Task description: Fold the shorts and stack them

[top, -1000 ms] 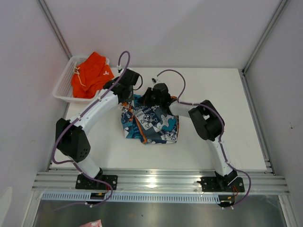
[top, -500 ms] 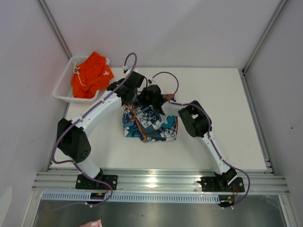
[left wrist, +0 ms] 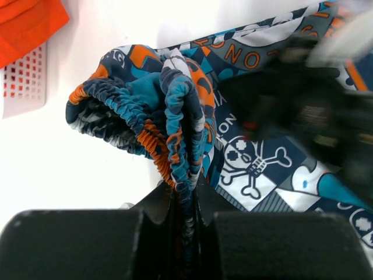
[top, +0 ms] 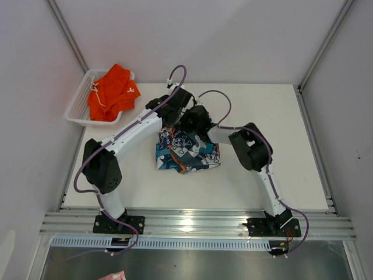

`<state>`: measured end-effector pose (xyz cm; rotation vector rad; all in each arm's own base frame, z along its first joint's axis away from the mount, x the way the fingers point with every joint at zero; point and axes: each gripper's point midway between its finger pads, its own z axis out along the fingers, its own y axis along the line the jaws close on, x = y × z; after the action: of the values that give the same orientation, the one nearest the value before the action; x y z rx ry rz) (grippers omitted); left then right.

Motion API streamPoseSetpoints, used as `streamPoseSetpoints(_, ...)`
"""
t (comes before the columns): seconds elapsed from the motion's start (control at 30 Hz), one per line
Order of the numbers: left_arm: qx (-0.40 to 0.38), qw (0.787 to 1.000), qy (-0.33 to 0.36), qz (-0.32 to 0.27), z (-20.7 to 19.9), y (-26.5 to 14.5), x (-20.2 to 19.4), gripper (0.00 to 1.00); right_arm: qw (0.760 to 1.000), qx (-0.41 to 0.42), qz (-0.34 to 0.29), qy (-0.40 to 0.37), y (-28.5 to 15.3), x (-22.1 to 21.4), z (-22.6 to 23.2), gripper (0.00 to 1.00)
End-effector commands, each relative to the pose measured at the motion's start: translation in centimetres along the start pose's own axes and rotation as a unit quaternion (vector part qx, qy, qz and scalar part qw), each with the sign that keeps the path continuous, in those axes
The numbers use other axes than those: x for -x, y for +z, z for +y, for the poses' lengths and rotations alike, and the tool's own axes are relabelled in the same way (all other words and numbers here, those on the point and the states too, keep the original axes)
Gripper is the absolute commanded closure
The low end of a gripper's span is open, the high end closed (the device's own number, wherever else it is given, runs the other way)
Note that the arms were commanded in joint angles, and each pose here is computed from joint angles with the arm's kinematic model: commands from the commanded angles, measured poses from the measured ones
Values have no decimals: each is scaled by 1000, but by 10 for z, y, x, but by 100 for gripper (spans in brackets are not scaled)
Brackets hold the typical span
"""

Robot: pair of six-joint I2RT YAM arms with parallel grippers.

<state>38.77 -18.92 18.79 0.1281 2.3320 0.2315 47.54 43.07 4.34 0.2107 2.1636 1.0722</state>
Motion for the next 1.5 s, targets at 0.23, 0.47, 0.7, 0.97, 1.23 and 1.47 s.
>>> streamPoseSetpoints(0.23, 9, 1000, -6, 2, -26, 6, 26, 100, 996, -40, -68, -41, -152, 109, -32, 93)
streamPoseSetpoints(0.47, 22, 1000, 23, 1, -48, 7, 21, 100, 994, -99, -6, -40, -196, 51, -84, 97)
streamPoseSetpoints(0.7, 34, 998, 57, -1, -62, 4, 10, 100, 993, -102, 54, -39, -194, -2, -95, 99)
streamPoseSetpoints(0.97, 42, 996, 73, 3, -79, 1, -2, 100, 987, -130, 87, -46, -192, -57, -99, 100)
streamPoseSetpoints(1.23, 20, 996, 80, 16, -122, 9, -13, 100, 989, -118, 84, -28, -193, -92, -93, 100)
streamPoseSetpoints(1.47, 0, 996, 79, 28, -142, 18, -26, 100, 994, -106, 0, 3, -215, -78, -94, 100)
